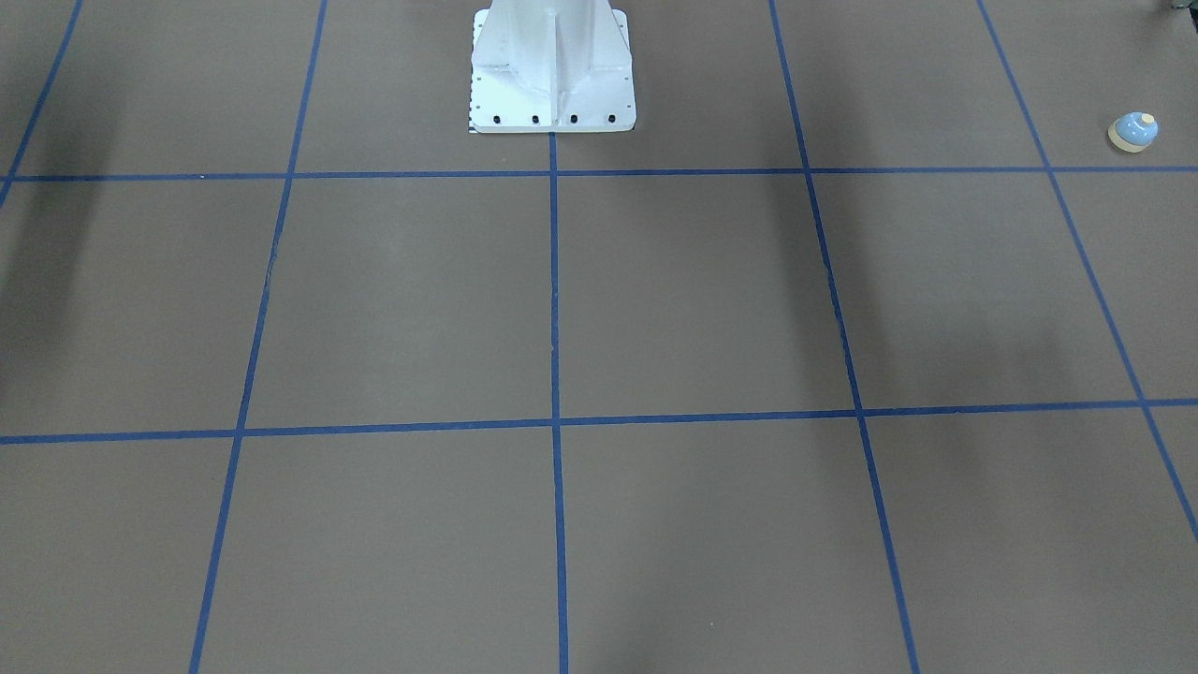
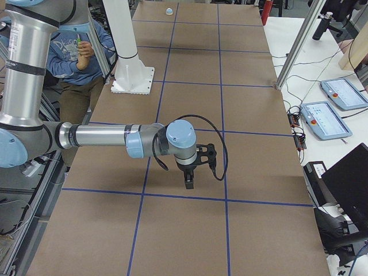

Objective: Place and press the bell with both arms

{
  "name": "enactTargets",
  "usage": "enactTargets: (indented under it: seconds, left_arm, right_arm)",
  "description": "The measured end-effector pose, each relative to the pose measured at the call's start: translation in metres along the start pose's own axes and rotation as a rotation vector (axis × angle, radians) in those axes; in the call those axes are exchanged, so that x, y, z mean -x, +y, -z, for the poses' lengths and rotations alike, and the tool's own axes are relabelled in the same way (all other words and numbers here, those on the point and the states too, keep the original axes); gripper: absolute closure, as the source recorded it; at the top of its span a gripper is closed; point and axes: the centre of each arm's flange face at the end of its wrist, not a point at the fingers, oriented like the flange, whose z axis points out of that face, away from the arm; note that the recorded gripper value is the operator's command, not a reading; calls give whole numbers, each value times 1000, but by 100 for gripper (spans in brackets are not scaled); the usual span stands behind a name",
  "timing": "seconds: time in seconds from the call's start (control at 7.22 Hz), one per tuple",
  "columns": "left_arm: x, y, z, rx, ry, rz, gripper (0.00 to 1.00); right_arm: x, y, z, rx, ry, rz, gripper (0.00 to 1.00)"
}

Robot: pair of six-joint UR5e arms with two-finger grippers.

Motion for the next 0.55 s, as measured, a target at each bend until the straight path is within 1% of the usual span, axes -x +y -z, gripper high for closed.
enactTargets:
  seconds: [0.14, 0.28, 0.55]
  left_arm:
    - [0, -4, 1, -4, 0, 39, 0]
    - [-2, -10, 4, -10, 0, 105, 0]
    - [-5, -13, 7, -13, 6, 157, 0]
  right_arm:
    - [-2, 0, 2, 5, 5, -13, 0]
    - [-2, -2, 4, 2, 10, -16, 0]
    - [2, -5, 3, 7, 24, -4, 0]
